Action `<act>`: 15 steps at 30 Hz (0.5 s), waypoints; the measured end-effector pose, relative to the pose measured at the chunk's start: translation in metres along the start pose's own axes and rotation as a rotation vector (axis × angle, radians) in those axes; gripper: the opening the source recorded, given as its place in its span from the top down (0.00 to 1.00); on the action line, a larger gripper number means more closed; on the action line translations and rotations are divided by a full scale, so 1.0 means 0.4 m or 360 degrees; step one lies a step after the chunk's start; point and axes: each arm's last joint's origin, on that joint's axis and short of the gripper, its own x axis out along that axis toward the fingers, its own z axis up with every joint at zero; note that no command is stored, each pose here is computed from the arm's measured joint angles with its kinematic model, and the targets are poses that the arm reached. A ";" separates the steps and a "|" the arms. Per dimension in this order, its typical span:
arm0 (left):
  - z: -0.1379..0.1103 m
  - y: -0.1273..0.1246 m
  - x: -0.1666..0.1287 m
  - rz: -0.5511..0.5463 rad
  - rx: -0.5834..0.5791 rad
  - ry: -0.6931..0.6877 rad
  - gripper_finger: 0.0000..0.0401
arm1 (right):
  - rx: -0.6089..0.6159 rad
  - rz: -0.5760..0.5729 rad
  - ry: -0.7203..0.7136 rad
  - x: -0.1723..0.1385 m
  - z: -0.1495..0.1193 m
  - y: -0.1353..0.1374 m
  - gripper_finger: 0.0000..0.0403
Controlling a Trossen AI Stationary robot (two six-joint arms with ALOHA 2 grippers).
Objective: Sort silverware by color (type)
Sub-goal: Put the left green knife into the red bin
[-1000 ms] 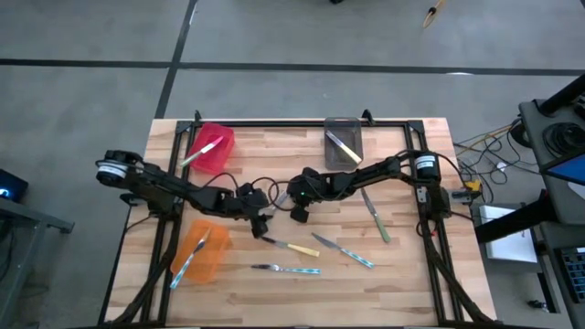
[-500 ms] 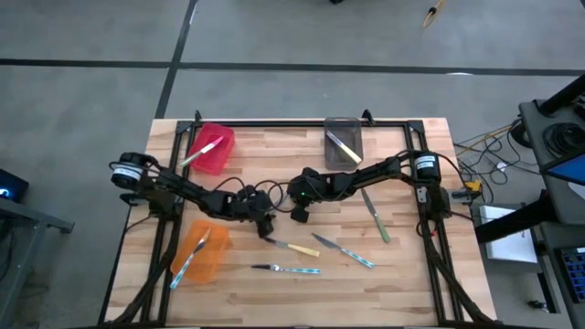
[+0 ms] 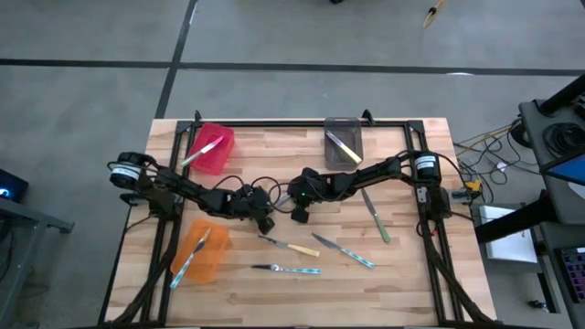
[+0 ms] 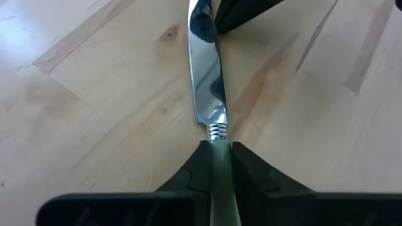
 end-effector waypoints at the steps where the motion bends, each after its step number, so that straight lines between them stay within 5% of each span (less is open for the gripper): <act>1: 0.002 0.000 -0.002 -0.0005 0.0000 -0.0003 0.95 | -0.0002 0.0000 0.0000 0.000 0.000 0.000 0.98; 15: 0.016 0.006 -0.064 -0.0206 0.0029 0.0012 0.99 | -0.0050 0.0001 0.0150 -0.098 0.000 -0.008 0.98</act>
